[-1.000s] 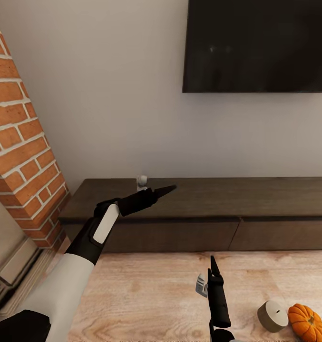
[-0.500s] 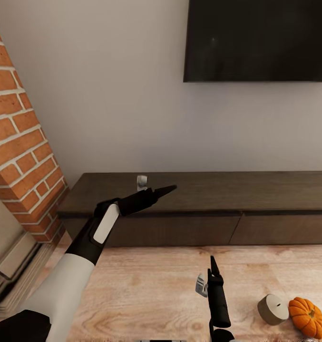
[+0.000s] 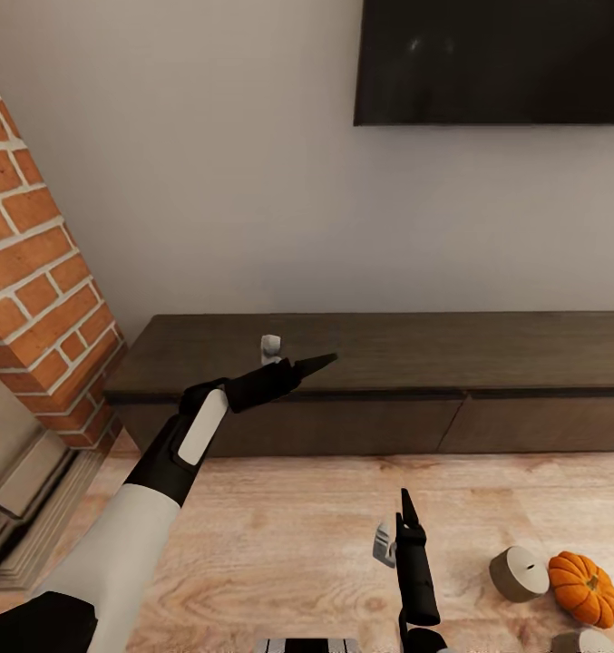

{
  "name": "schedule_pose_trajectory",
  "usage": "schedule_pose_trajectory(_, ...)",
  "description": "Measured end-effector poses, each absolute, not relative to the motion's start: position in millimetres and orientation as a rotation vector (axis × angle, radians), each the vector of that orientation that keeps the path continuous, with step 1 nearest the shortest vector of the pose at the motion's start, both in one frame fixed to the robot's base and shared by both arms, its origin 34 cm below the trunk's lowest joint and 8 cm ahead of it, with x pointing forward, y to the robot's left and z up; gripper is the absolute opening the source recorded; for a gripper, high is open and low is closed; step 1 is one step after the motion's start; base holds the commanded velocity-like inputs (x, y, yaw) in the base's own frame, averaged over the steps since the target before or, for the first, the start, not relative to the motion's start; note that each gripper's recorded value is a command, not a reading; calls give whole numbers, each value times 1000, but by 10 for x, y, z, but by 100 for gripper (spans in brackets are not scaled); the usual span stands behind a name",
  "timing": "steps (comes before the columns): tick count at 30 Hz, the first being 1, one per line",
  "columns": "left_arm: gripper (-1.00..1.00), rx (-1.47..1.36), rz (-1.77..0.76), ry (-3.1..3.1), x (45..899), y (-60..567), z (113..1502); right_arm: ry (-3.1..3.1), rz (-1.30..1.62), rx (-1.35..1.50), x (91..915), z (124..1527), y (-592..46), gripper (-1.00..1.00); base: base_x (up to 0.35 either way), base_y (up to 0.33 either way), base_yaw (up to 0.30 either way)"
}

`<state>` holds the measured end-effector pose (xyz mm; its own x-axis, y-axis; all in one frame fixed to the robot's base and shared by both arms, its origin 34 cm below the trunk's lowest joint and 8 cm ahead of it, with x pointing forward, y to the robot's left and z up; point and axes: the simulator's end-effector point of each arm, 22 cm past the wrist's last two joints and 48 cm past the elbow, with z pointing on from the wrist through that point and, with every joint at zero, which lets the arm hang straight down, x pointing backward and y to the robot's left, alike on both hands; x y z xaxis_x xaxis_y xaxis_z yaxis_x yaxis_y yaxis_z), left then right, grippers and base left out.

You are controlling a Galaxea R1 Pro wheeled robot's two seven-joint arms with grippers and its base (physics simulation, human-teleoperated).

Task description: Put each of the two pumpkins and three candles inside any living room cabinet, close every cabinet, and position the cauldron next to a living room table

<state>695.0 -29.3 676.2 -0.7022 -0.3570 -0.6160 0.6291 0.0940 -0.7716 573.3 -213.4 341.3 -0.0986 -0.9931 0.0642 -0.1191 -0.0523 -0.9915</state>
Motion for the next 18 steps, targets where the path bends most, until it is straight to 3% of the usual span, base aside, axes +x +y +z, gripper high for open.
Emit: schedule_pose_trajectory(18,100,237,-1722,1673,7019,-287,6473,1376,-1248,-1324,5654,3183,-2125,100,0,0,0)
